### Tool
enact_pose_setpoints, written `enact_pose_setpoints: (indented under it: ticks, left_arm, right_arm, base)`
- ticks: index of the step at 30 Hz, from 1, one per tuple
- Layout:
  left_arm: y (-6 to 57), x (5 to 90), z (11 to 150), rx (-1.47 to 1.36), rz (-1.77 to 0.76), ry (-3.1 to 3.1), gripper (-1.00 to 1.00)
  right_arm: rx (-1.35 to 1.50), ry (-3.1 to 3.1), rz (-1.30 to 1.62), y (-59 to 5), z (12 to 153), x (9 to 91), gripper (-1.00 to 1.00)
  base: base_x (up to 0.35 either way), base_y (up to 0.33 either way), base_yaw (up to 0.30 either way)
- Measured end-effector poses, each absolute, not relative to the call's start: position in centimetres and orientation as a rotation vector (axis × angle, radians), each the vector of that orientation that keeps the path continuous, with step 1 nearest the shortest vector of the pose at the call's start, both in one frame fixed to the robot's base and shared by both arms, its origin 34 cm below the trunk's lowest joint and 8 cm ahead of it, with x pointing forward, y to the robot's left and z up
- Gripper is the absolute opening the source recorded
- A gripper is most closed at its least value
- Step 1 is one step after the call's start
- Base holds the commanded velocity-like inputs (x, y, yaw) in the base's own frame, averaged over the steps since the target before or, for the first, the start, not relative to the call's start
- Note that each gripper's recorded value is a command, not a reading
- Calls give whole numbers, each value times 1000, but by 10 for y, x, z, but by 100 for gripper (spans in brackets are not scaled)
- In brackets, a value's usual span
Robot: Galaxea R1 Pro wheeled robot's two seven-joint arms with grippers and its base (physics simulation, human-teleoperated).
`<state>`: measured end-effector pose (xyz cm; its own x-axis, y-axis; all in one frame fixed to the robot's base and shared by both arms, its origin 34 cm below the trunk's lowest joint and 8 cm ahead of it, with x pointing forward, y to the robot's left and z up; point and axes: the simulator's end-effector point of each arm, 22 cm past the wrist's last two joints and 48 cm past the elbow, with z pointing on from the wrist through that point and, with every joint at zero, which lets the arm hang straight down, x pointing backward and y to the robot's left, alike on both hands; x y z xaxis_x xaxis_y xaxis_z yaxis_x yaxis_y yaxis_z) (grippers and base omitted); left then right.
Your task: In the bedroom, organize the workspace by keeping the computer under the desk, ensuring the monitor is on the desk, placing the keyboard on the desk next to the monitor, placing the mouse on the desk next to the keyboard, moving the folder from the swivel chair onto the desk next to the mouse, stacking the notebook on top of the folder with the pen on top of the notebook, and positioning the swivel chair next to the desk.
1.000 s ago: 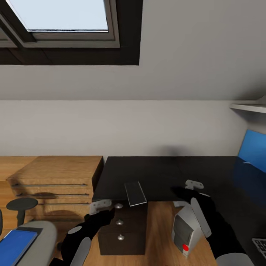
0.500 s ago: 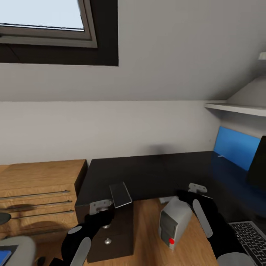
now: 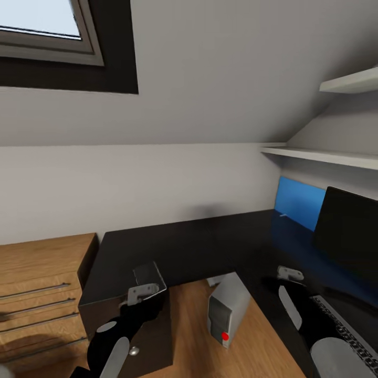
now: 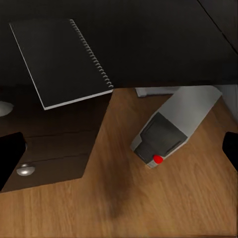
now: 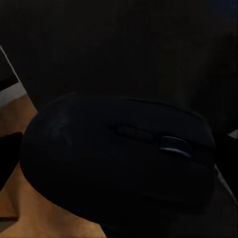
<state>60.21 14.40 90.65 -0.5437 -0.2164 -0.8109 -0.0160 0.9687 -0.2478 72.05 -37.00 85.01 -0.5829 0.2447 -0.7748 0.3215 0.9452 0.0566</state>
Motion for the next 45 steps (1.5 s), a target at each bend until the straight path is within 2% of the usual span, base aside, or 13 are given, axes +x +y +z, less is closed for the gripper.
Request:
enact_pose_setpoints:
  ticks: [5,14,17,37,45]
  left_arm:
    - [143,602,906,-162,-260,2135,100]
    - [143,602,906,-162,-261,2135,100]
    - [143,602,907,-162,-261,2135,100]
    - [143,602,907,-161,-262,2134,100]
    - [143,602,907,-159,-260,2134,100]
  right_arm:
    - [311,2185,-226,-385,853,727,-100]
    - [97,2151,-121,-353,861,742,-100]
    - [50,2149,-114,-360,863,741,-100]
    - [63,2182,-166,-406,847,735,-100]
    - [56,2188,-168,-405,845,735,-100]
  base:
    - [0,0,-257]
    - [0,0,-37]
    - [0,0,0]
    - [0,0,0]
    - [152,0,0]
